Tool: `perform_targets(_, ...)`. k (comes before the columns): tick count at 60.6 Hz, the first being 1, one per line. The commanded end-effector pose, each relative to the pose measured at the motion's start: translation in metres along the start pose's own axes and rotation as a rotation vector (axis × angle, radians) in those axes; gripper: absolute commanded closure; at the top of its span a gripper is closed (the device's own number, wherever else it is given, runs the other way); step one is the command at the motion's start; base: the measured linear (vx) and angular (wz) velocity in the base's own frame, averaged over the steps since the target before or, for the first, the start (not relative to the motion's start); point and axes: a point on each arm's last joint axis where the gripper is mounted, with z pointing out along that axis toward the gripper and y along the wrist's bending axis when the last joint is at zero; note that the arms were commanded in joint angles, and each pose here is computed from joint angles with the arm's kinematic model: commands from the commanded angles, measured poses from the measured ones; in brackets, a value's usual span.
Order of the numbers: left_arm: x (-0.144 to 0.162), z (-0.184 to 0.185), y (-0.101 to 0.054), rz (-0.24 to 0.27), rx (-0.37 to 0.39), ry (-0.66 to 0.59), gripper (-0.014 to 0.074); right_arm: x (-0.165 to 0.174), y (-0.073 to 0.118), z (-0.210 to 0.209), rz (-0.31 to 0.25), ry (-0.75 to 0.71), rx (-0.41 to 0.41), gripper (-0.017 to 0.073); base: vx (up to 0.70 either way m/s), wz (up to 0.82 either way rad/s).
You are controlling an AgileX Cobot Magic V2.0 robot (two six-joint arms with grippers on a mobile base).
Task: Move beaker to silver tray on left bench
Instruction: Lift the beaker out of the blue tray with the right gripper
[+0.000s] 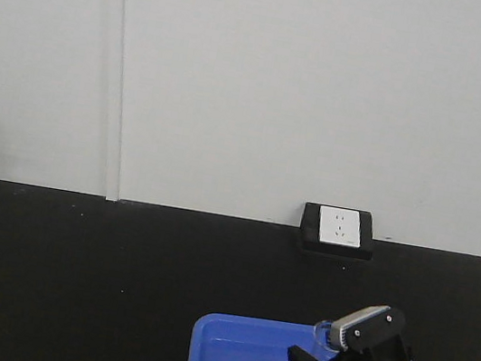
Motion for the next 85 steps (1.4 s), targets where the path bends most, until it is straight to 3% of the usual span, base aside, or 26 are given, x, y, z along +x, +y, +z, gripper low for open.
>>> perform_targets(1, -0.001, 0.001, 0.000, -0.008, 0.003, -0.068, 0.0592, -0.050, 0.020, -0.016, 0.005, -0.147, -0.037, 0.0574, 0.00, 0.00)
perform_targets(11, -0.001, 0.001, 0.000, -0.008, 0.003, -0.068, 0.0592, -0.094, 0.059, -0.030, 0.020, -0.170, -0.087, 0.0573, 0.00, 0.00)
perform_targets(20, -0.001, 0.001, 0.000, -0.008, 0.003, -0.068, 0.0592, -0.133, 0.098, -0.039, -0.027, -0.167, -0.119, 0.0573, 0.00, 0.00)
perform_targets(32, -0.001, 0.001, 0.000, -0.008, 0.003, -0.068, 0.0592, -0.162, 0.131, -0.050, -0.060, -0.223, -0.186, 0.0573, 0.00, 0.00)
perform_targets(85, -0.001, 0.001, 0.000, -0.008, 0.003, -0.068, 0.0592, -0.163, 0.130, -0.052, -0.061, -0.218, -0.176, 0.0573, 0.00, 0.00)
